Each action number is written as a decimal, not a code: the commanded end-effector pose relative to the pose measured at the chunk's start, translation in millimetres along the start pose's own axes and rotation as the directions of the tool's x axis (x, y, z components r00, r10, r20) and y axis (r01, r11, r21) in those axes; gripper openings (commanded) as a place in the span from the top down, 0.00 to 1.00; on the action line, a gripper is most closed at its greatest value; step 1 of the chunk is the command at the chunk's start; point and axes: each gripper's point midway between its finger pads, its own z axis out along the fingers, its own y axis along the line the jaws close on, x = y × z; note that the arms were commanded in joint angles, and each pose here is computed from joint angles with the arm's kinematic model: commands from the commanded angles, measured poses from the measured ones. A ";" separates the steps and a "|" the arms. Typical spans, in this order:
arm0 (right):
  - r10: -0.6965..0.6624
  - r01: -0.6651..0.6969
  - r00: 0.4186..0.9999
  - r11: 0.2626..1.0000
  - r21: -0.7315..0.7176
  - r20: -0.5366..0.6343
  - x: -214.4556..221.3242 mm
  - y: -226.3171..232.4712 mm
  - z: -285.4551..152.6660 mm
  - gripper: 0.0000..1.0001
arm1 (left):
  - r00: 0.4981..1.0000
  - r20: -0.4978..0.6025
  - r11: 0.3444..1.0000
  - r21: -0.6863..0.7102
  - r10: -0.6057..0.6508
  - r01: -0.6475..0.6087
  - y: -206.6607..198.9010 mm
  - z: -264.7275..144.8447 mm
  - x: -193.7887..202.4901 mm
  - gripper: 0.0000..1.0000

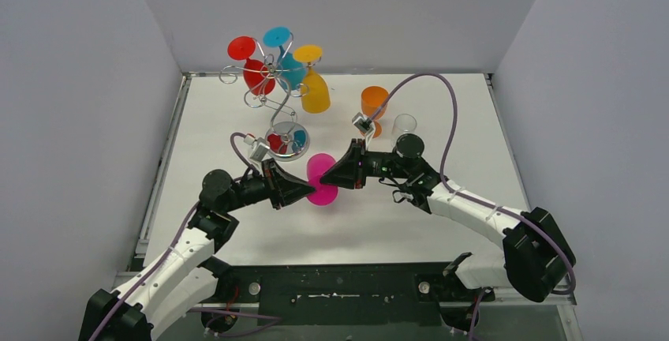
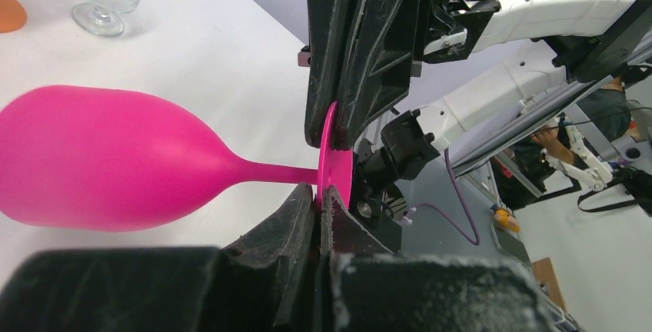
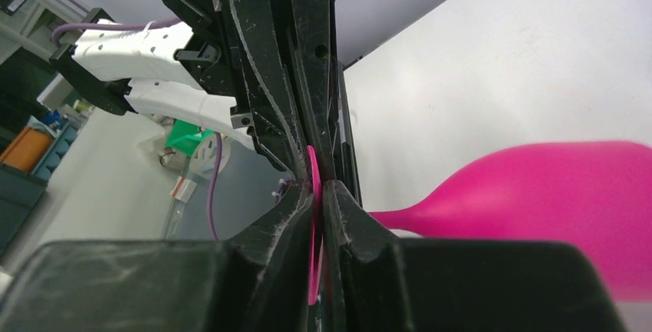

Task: Take the wine glass off the wine glass rack
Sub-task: Place the wine glass at the center of the board.

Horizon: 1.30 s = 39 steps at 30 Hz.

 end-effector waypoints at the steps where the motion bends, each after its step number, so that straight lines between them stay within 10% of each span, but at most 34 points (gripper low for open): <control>1: -0.126 0.126 0.992 0.991 -0.041 0.006 -17.9 17.0 10.8 0.95 | 0.994 0.012 0.990 0.088 0.105 -0.106 -26.2 1.1 -14.9 1.00; 5: -0.163 0.163 0.986 0.986 -0.031 0.021 -18.9 20.6 12.5 1.00 | 0.994 0.036 0.993 0.057 0.101 -0.103 -21.3 0.5 -17.0 0.97; 8: -0.200 0.200 0.978 0.980 0.000 0.054 -24.6 21.7 10.7 1.00 | 0.995 0.035 0.994 0.055 0.091 -0.093 -20.1 0.7 -16.0 0.64; 12: -0.258 0.255 0.961 0.966 0.035 0.096 -31.9 23.9 7.6 1.00 | 0.998 0.017 0.995 0.075 0.063 -0.064 -20.5 1.0 -10.4 0.54; 27: -0.343 0.350 0.925 0.936 -0.017 0.162 -26.7 43.4 11.7 1.00 | 0.998 0.057 0.994 0.108 -0.027 0.021 -20.6 1.2 -7.6 0.61; 39: -0.367 0.380 0.914 0.924 -0.049 0.172 -21.0 49.3 15.2 1.00 | 0.998 0.059 0.990 0.136 -0.034 0.025 -23.5 -0.3 -3.8 0.92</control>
